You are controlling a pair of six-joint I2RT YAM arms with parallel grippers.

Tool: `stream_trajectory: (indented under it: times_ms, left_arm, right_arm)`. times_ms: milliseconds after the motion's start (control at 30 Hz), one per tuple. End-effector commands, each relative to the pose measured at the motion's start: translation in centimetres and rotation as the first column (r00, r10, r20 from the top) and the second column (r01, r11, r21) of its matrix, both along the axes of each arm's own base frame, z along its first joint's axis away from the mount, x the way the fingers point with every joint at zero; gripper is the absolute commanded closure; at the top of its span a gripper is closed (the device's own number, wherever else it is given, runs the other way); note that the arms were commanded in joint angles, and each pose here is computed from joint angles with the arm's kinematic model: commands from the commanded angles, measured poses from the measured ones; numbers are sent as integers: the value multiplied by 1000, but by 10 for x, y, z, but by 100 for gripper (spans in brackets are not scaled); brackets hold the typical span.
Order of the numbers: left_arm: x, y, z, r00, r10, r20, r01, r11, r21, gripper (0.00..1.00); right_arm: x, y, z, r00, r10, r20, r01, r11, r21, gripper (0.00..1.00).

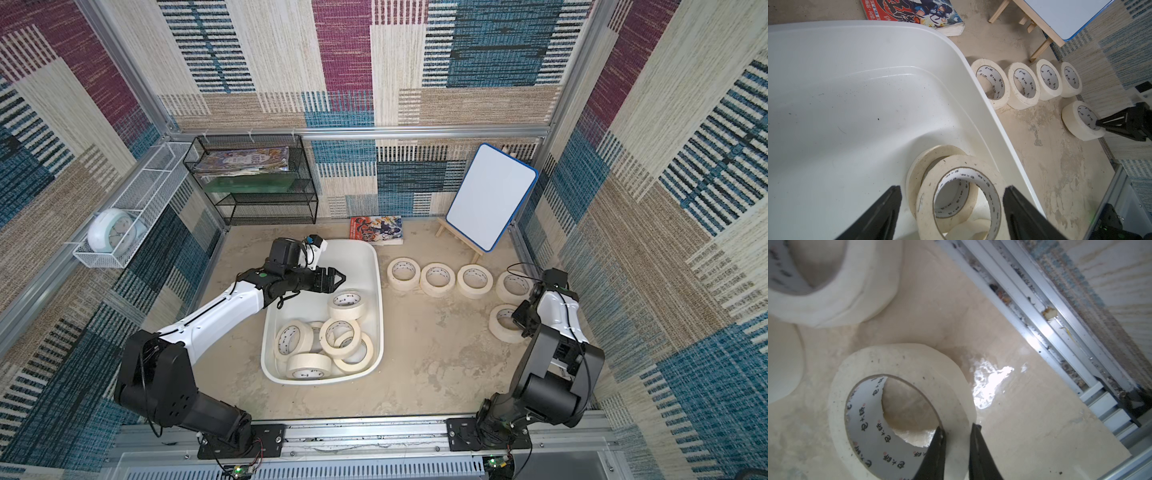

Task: Take out the art tape in the storage box
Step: Place the art tape at the center of the board.

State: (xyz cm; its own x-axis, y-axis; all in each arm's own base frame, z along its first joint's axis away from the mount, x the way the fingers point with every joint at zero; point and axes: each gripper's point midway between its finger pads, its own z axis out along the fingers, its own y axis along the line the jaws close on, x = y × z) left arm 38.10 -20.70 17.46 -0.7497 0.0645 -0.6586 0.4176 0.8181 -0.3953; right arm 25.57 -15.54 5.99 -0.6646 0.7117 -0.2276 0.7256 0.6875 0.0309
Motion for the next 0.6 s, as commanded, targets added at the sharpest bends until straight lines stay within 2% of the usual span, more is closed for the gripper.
stream_trajectory:
  times_ms: [0, 200, 300, 333, 367, 400, 433, 500, 567]
  left_arm:
    - [2, -2, 5, 1000, -12, 20, 12, 1000, -13, 18]
    - [-3, 3, 7, 1000, 6, 24, -6, 1000, -2, 18]
    - [-5, 6, 6, 1000, 18, 21, -18, 1000, 6, 18]
    - [-6, 7, 6, 1000, 20, 19, -20, 1000, 7, 18]
    - [-7, 7, 6, 1000, 20, 16, -21, 1000, 7, 18]
    - [-8, 8, 4, 1000, 23, 10, -23, 1000, 9, 18]
    - [-9, 8, 3, 1000, 24, 4, -24, 1000, 11, 17]
    - [-12, 9, 3, 1000, 25, -3, -25, 1000, 17, 16]
    - [-17, 13, 2, 1000, 28, -11, -27, 999, 30, 16]
  right_arm:
    - [12, -16, -8, 999, -14, 30, 15, 1000, -15, 100]
    - [39, -26, -8, 991, -31, 128, 35, 999, -35, 100]
    - [42, -30, -5, 990, -24, 142, 35, 997, -75, 100]
    - [42, -31, -5, 990, -19, 139, 31, 996, -81, 97]
    - [43, -31, -4, 990, -13, 138, 24, 996, -82, 83]
    - [43, -29, -4, 991, -1, 137, 12, 997, -75, 56]
    - [44, -29, -4, 991, 5, 137, 5, 997, -74, 36]
    - [43, -28, 0, 990, 15, 138, -4, 996, -86, 14]
    - [43, -28, 11, 988, 28, 155, -11, 994, -109, 3]
